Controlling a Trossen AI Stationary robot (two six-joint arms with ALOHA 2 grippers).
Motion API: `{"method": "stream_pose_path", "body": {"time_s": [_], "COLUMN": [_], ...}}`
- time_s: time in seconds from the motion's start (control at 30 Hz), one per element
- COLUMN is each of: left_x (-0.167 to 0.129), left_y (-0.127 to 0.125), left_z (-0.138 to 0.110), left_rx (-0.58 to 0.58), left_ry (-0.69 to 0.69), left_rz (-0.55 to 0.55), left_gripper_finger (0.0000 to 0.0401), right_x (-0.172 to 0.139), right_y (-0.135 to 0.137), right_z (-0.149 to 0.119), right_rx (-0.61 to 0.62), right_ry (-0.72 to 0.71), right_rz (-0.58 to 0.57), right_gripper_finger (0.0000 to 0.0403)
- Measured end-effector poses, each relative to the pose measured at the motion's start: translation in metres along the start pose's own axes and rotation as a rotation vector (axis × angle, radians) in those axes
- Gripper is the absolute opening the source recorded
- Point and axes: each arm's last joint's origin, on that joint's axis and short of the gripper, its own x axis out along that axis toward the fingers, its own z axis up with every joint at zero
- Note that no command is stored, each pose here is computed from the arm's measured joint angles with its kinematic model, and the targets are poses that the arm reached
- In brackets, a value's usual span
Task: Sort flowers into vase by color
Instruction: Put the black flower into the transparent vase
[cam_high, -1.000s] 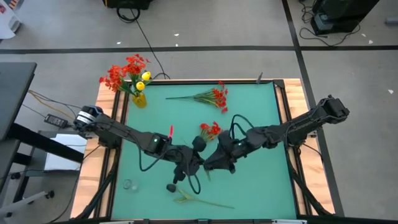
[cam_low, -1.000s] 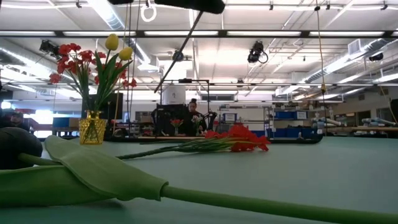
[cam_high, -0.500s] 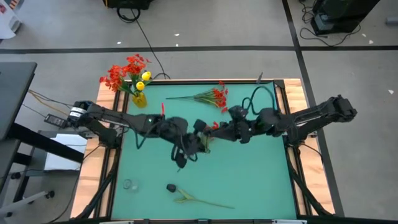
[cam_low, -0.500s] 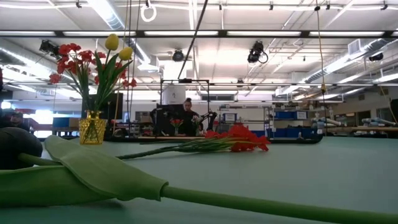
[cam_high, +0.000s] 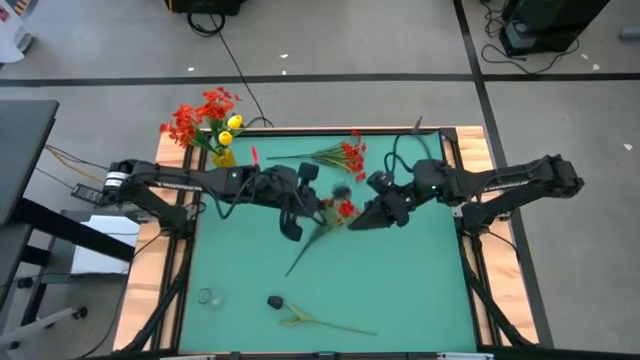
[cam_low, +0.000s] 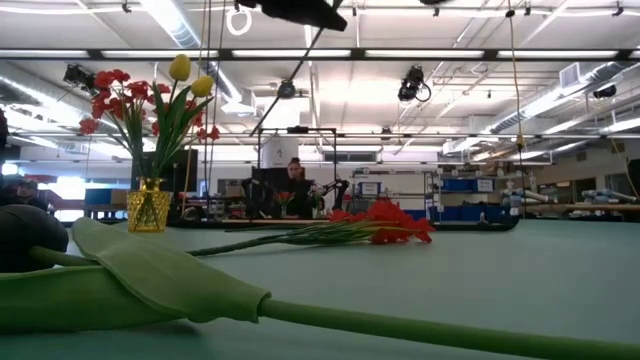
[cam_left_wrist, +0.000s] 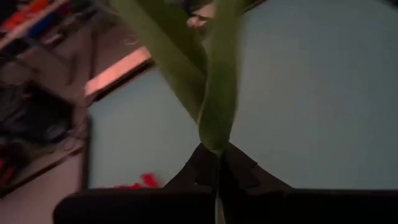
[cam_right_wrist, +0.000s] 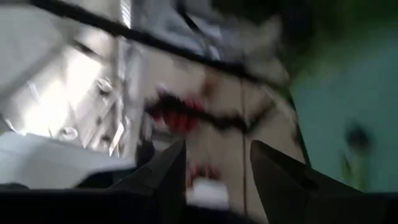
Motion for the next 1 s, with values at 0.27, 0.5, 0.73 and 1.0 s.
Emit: {"method": "stream_pose_path", "body": {"time_s": [0.27, 0.5, 0.73, 1.0], "left_x": [-0.012, -0.034, -0.037, -0.039], "left_y": [0.011, 0.012, 0.012, 0.025], "left_z": [0.003, 0.011, 0.021, 0.027], "left_rx": [0.002, -0.043, -0.31, -0.445], "left_ry": [-0.027, -0.142, -0.332, -0.441], "left_rz": [0.069, -0.044, -0.334, -0.335], "left_gripper_finger": [0.0004, 0.0004, 0.0004, 0.0004], "right_x": [-0.008, -0.009, -0.004, 0.005], "right_y": [-0.037, -0.031, 0.002, 0.001], "right_z": [-0.023, -0.013, 0.01, 0.022], "right_rx": [0.166, -0.196, -0.598, -0.645], "right_ry": [0.28, 0.088, -0.276, -0.384], "right_rz": [-0.329, -0.349, -0.159, -0.07], "right_gripper_finger": [0.0201, 0.0193, 0.0192, 0.0192]}}
